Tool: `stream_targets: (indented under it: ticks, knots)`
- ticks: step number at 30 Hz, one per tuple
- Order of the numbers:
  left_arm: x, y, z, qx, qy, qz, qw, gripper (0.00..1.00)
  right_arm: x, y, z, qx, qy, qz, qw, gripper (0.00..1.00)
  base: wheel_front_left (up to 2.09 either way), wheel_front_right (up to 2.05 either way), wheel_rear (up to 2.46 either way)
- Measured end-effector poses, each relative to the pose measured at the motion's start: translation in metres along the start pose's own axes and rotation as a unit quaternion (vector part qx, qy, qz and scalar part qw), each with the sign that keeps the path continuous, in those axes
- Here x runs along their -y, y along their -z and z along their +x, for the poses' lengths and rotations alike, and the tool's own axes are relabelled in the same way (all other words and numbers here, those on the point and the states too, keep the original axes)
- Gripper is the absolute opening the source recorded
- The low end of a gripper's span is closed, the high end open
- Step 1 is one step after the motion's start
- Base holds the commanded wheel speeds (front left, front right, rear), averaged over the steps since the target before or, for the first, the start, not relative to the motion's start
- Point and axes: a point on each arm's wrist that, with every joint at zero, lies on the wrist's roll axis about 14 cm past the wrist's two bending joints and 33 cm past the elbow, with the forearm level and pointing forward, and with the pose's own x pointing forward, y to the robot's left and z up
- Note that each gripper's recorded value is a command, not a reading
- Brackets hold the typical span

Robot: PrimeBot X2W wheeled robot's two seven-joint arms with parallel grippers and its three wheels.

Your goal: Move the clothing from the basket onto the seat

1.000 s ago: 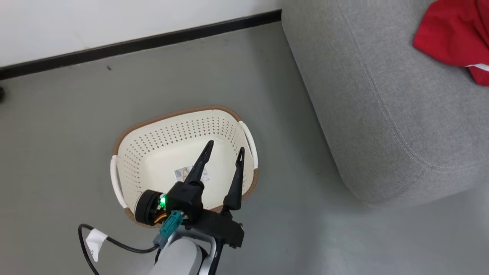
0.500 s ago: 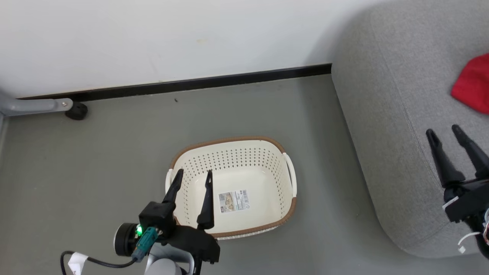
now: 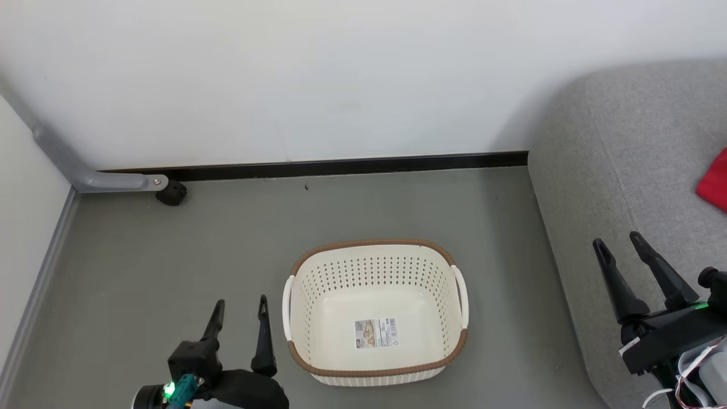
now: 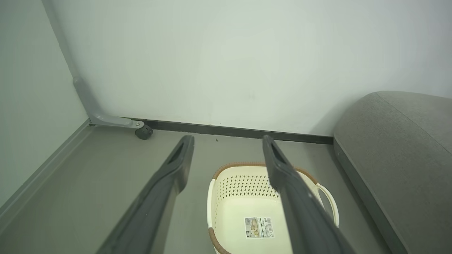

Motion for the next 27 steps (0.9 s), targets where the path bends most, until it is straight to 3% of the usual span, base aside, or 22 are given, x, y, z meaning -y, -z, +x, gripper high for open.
stream_targets:
  ticks: [10, 16, 27]
  knots:
    - [-0.024, -0.001, -0.007, 0.005, -0.034, 0.022, 0.999, 1.0, -0.001, 0.0, -0.013, 0.01, 0.016, -0.008, 1.0, 1.0, 0.0, 0.0, 0.0]
    - [-0.025, -0.004, -0.007, 0.009, -0.034, 0.026, 0.999, 1.0, 0.008, 0.006, -0.026, 0.006, 0.038, -0.009, 0.999, 1.0, 0.0, 0.0, 0.0]
    - [-0.021, -0.003, -0.012, 0.009, -0.028, 0.028, 0.999, 1.0, -0.004, 0.008, -0.025, 0.011, 0.034, -0.008, 0.999, 1.0, 0.0, 0.0, 0.0]
